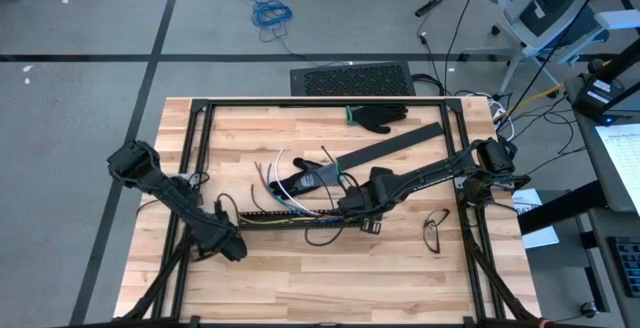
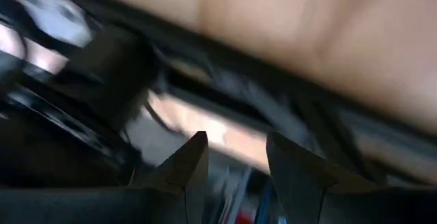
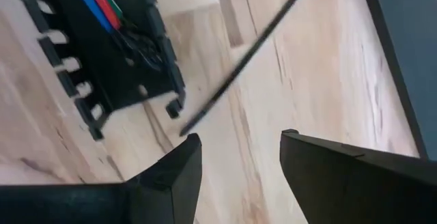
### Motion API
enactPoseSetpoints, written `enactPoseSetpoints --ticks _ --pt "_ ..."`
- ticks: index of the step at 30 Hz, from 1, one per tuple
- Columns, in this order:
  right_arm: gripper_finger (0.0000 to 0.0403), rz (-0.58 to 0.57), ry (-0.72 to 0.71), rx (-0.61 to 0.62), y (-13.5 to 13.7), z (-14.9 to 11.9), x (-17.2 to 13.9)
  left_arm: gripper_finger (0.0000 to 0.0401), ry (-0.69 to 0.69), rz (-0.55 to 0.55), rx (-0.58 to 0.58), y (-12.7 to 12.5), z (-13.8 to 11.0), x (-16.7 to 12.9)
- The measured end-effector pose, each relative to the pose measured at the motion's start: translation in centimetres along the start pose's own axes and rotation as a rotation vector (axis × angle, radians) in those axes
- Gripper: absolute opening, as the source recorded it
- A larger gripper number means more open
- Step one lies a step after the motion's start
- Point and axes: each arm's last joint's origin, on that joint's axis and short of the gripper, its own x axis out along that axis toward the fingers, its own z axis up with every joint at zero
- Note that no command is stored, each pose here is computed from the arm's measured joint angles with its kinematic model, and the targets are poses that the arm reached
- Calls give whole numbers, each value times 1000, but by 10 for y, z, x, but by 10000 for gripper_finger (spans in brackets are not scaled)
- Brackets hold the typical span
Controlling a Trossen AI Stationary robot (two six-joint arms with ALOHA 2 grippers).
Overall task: Ziptie cables
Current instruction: Put the zip tied cable wires into the black cable duct
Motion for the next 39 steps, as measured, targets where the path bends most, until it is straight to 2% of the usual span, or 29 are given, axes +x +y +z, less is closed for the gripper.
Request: enactPoseSetpoints --ticks 4,7,10,13,17,19,21,23,25,28,31,33,35,39 --pt "183 -38 40 -11 -3 -4 0 146 91 -76 115 0 -5 -4" --pt "183 -158 17 21 -8 -10 -6 146 -23 -92 123 0 -10 -20" --pt "183 -211 -104 111 -18 -12 -24 146 -310 -71 11 9 -20 -47" --pt "183 -178 -254 226 -32 -8 -43 146 -667 -114 -157 27 -39 -80" --pt "183 -50 -469 374 -55 12 -62 146 -1119 -147 -349 65 -64 -107" --pt "183 50 -525 397 -66 24 -64 146 -1210 -132 -411 86 -67 -111" --pt "183 186 -537 384 -75 33 -64 146 -1196 -89 -351 103 -59 -115" --pt "183 288 -545 347 -81 39 -65 146 -1145 -104 -200 115 -43 -122" --pt "183 332 -569 302 -82 41 -67 146 -1131 -164 -58 126 -25 -131" --pt "183 378 -593 261 -79 42 -71 146 -1140 -174 45 142 8 -140" --pt "183 503 -602 235 -70 47 -71 146 -1054 -176 98 157 32 -135" --pt "183 539 -650 247 -61 56 -69 146 -950 -174 93 163 36 -126" --pt "183 564 -697 309 -53 69 -62 146 -894 -174 88 167 36 -121" --pt "183 658 -668 383 -34 95 -25 146 -988 -210 21 175 12 -124"
